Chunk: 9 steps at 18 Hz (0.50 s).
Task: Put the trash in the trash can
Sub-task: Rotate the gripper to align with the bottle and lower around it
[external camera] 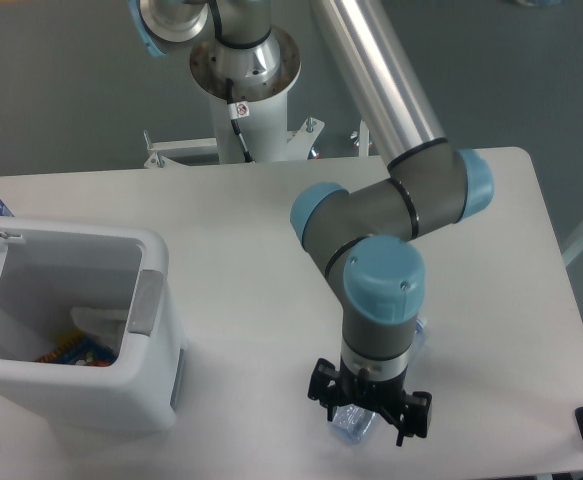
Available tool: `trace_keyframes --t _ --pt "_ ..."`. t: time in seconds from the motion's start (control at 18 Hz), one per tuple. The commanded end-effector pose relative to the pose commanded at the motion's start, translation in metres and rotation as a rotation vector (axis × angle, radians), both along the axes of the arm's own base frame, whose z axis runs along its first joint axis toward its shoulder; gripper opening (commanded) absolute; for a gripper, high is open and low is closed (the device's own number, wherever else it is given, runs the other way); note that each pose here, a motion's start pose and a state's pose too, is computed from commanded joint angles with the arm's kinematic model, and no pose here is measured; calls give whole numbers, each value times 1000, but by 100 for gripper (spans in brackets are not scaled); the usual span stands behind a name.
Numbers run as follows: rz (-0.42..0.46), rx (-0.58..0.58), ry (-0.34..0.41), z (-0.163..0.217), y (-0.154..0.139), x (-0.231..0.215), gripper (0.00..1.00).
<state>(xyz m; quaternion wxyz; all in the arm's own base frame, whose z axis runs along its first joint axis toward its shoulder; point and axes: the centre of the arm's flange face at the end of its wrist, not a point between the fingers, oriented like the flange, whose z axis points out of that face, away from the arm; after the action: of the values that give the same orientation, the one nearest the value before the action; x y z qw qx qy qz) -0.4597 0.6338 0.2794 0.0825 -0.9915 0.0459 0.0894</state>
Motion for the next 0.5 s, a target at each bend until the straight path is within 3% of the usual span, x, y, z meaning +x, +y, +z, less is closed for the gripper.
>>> trace_keyframes --t 0.5 --pt "-14 -85 35 -28 7 14 99"
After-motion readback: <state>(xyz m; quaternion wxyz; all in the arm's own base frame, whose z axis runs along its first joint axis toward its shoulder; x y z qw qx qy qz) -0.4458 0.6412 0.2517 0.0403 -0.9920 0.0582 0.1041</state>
